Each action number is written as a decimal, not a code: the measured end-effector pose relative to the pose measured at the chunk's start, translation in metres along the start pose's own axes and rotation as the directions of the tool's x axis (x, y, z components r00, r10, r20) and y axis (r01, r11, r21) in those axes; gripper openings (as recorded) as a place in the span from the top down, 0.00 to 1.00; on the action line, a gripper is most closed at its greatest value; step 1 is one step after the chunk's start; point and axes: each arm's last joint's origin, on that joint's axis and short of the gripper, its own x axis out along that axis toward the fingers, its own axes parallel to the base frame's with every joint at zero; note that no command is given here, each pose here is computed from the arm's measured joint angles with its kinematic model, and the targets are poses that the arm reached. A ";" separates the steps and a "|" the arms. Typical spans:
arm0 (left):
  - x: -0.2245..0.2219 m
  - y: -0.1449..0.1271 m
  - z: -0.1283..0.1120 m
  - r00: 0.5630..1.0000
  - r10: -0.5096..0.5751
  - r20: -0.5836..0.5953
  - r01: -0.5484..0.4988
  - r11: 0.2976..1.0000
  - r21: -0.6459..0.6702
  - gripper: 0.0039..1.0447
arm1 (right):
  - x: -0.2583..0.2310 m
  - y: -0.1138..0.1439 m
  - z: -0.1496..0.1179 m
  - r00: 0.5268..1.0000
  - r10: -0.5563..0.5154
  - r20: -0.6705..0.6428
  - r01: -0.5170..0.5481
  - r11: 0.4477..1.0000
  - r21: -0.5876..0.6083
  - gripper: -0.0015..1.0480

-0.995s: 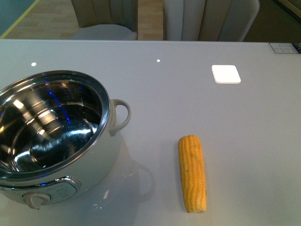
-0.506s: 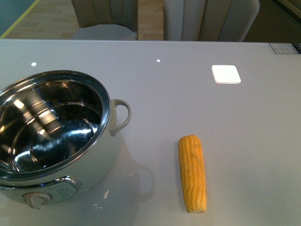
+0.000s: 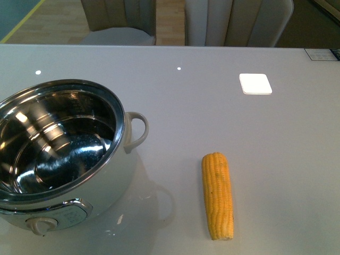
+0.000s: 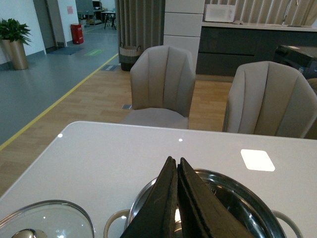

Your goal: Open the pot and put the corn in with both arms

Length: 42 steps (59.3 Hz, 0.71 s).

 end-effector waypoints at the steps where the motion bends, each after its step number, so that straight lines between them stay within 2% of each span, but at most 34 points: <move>1: 0.000 0.000 0.000 1.000 0.000 0.000 0.000 1.000 0.000 0.97 | 0.000 0.000 0.000 1.000 0.000 0.000 0.000 1.000 0.000 0.08; 19: -0.006 0.000 -0.001 1.000 0.000 0.000 0.000 1.000 0.000 0.97 | 0.000 0.000 0.000 1.000 0.000 0.000 0.000 1.000 0.000 0.08; 23: -0.013 0.000 -0.005 0.999 0.000 -0.034 0.000 1.000 0.000 0.97 | 0.000 0.000 0.000 1.000 0.000 0.000 0.000 1.000 0.000 0.08; 42: -0.016 0.000 -0.003 1.000 0.000 -0.005 0.000 1.000 0.001 0.97 | 0.000 0.000 0.000 1.000 0.000 0.000 0.000 1.000 0.000 0.08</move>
